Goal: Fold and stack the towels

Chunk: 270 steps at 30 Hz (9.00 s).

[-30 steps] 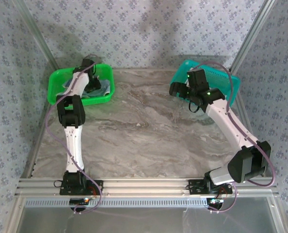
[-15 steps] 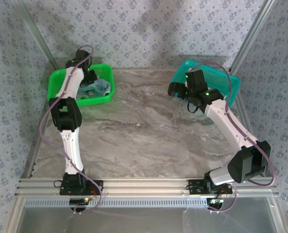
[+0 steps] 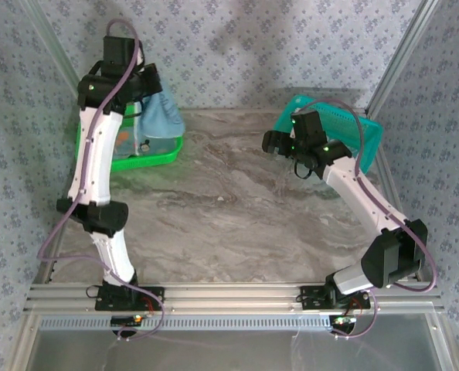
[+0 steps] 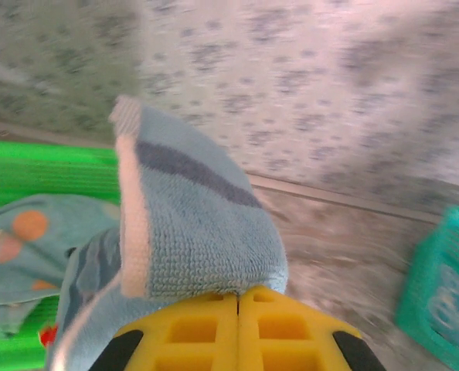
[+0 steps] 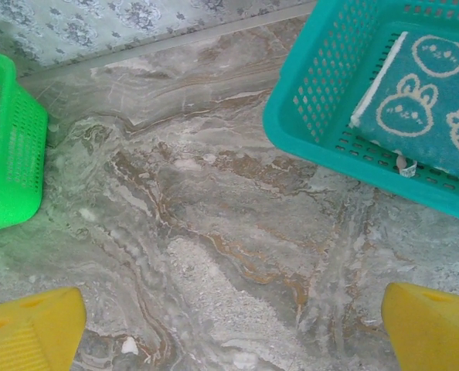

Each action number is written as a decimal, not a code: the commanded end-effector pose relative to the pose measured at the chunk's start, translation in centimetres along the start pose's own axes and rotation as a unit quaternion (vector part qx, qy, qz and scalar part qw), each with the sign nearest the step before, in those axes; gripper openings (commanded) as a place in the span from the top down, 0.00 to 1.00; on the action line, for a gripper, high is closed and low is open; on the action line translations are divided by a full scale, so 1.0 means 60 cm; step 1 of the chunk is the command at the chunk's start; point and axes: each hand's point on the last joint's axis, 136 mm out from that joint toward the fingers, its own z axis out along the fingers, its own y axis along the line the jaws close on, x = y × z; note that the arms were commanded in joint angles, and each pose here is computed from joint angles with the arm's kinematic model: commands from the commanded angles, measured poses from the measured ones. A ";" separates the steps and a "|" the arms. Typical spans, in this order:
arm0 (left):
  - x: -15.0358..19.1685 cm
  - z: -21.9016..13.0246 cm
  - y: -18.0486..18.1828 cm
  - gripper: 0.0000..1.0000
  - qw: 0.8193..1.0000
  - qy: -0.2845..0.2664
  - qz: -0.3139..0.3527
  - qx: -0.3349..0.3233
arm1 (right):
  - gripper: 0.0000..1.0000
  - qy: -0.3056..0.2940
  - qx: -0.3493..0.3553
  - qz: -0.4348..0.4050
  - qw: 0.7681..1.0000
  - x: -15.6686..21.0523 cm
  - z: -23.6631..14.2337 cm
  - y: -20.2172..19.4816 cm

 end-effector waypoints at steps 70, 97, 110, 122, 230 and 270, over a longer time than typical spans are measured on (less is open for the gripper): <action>0.616 -0.003 0.142 0.43 0.961 0.254 -0.088 -0.067 | 0.70 0.285 -0.118 0.066 0.949 0.379 0.188 0.119; 0.567 0.220 0.119 0.54 0.936 0.339 -0.031 -0.093 | 1.00 0.284 -0.079 -0.084 0.952 0.441 0.101 0.088; 0.592 0.290 0.122 0.62 0.922 0.371 0.009 -0.108 | 1.00 0.288 -0.071 -0.082 0.952 0.445 0.109 0.085; 0.640 0.288 0.112 0.63 0.909 0.404 0.032 -0.101 | 1.00 0.288 -0.068 -0.078 0.952 0.441 0.113 0.084; 0.705 0.211 -0.151 0.78 0.883 0.388 0.256 -0.062 | 1.00 0.264 -0.034 -0.067 0.962 0.466 0.012 -0.046; 0.020 -0.054 -0.099 1.00 0.993 -0.079 -0.082 0.017 | 1.00 -0.284 -0.096 -0.171 0.938 -0.298 -0.155 0.156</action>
